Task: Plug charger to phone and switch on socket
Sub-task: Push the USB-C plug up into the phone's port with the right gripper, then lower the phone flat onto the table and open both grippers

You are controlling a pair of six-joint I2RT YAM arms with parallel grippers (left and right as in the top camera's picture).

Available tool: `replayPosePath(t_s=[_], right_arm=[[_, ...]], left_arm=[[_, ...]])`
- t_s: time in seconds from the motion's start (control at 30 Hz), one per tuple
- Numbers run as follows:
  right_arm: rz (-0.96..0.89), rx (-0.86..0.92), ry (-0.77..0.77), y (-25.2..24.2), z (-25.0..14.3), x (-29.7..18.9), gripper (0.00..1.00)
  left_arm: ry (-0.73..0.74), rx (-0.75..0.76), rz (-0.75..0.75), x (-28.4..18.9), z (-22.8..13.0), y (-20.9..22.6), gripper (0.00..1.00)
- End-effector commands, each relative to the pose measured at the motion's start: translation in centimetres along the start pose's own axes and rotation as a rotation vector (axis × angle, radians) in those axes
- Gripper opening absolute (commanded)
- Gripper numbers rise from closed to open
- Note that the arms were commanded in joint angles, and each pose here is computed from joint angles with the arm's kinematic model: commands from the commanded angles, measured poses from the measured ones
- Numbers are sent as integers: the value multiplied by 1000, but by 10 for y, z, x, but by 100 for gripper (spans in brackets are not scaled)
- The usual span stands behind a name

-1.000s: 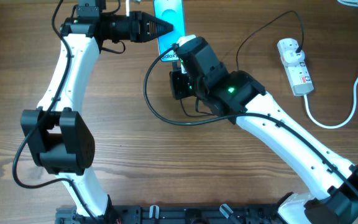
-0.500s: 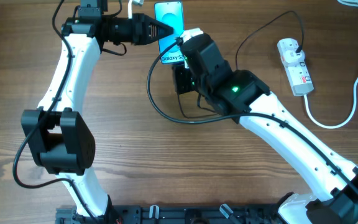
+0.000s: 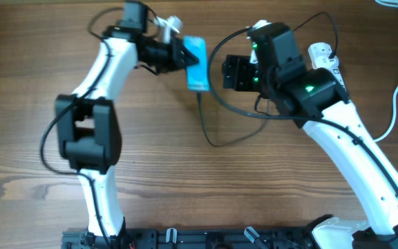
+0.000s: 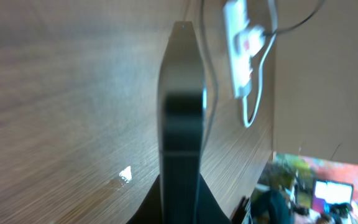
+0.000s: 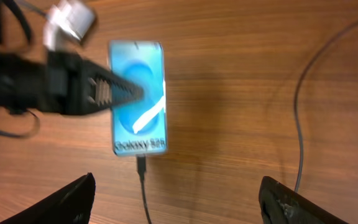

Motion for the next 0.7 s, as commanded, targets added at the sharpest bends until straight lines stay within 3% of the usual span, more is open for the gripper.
replayPosePath(t_s=[0.0,0.27,0.67], right_arm=[[20,16,15,-3,1,-7,85],[14,16,32,-4,-2,-7,87],[13,17,32,-4,-2,-7,87]], left_arm=[[90,-1,-12,38,-13,0,4],[160,-57,43,76,-22,33,5],[191,-106,105,95,-30,65,6]])
Point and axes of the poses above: each gripper's point midway between its finger pads, its own x axis out along the fingers, its own y axis along the line the jaws close on, z = x × y, the point moved 8 cm from there along -x, back along the fingers, and after that the axes turned 5 degrees about -x, right-handed, at the moved point
